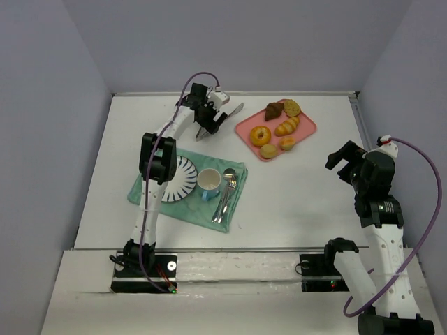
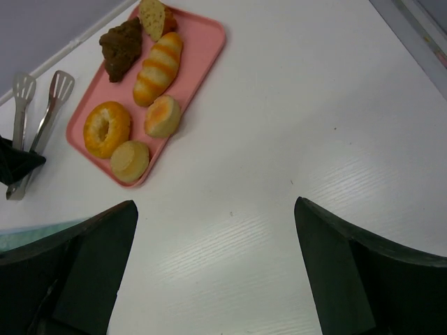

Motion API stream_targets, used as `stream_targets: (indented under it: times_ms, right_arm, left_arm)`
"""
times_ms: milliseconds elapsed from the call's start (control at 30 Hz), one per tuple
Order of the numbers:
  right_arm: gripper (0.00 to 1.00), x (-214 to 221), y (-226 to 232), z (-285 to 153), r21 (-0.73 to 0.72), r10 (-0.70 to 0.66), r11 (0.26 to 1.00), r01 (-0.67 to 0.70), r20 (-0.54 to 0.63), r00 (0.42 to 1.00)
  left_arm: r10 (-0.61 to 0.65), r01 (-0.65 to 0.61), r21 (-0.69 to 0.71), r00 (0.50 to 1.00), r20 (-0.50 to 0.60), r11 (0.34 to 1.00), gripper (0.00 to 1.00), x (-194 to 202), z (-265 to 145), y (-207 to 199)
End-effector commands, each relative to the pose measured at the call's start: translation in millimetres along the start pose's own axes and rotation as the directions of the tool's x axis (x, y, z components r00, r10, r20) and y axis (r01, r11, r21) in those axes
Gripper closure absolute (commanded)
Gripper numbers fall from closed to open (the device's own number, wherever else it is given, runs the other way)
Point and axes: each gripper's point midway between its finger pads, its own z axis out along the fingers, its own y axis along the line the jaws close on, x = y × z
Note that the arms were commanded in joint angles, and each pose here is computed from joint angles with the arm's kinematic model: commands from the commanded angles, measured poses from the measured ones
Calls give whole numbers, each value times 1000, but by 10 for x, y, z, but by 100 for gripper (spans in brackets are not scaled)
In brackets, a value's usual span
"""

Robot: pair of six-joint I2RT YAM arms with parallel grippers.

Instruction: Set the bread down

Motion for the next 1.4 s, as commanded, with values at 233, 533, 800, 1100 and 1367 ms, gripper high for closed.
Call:
stream_targets:
  times_ms: [233,533,800,1100,1367]
  right_arm:
    - [0,-172,19,-6,-2,-2,1000,2,72,997]
    - [0,-220,56,-96,-32,0,999,3,99,995]
    - [0,-200,117,-125,-70,-1,998,7,90,996]
    - [0,-218,161,-185,-101,3,995,7,103,995]
    - [0,-205,170,-205,-112,4,994,8,105,994]
  left_arm:
    - [47,-48,-24,998,-37,999,55,29,51,2]
    - [-3,25,-219,995,99,975,77,-597,-580,330]
    - [-112,231,-235,896,429,944,78,-1542,-1910,264]
    - [-259,324,-11,773,579,946,67,-1659,-2765,-340]
    - [-301,313,79,768,566,946,57,-1562,-2889,-686]
